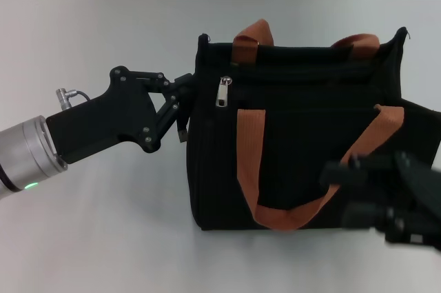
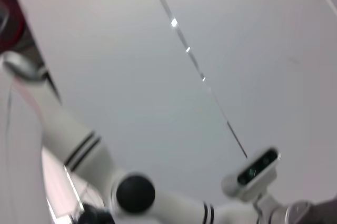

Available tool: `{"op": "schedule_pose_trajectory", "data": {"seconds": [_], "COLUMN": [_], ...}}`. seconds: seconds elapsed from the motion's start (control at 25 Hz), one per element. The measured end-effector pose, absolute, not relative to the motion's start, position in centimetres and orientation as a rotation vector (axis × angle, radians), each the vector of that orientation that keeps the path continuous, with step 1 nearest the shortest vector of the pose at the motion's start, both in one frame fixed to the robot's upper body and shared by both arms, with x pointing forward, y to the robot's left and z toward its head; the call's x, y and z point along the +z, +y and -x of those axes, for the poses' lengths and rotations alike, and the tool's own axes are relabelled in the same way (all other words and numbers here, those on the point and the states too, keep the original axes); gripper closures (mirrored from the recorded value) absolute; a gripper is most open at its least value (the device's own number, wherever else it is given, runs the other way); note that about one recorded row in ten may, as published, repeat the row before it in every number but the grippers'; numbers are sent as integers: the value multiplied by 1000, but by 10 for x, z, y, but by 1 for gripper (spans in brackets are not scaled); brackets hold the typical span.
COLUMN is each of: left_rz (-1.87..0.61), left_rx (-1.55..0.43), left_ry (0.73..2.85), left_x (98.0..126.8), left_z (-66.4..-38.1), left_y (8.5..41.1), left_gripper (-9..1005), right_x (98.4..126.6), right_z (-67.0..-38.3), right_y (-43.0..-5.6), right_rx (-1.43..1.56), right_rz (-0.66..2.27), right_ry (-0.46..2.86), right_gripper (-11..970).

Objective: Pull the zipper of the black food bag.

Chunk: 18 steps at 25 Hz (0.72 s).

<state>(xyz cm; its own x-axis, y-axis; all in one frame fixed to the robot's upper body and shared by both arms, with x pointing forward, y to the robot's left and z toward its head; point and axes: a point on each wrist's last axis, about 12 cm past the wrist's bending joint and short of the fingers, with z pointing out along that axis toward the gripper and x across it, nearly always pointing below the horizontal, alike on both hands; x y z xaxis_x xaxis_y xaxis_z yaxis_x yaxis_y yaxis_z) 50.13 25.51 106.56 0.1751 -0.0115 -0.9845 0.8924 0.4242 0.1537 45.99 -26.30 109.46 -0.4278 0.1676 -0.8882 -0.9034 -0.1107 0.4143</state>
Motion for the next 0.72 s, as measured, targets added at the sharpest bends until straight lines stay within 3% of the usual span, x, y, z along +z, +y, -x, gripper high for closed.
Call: {"op": "schedule_pose_trajectory", "data": {"seconds": [0.08, 0.32, 0.52, 0.72], "left_rz": [-929, -935, -921, -929], "left_rx": [-791, -769, -772, -768], "left_ry": [1213, 1165, 1137, 1126], "left_x": [1067, 1069, 1072, 1073], "left_z": [-500, -499, -499, -501], "left_y": [255, 254, 254, 252], "left_gripper": [972, 971, 970, 970], "right_x": [1103, 1128, 1147, 1162], "right_z": [-470, -497, -517, -537], "right_y": [-262, -258, -252, -240], "right_rx": [1707, 1789, 1815, 1815], "right_rz": [834, 796, 816, 828], "right_ry": [1348, 1418, 1534, 1680], "right_gripper": [411, 397, 291, 285]}}
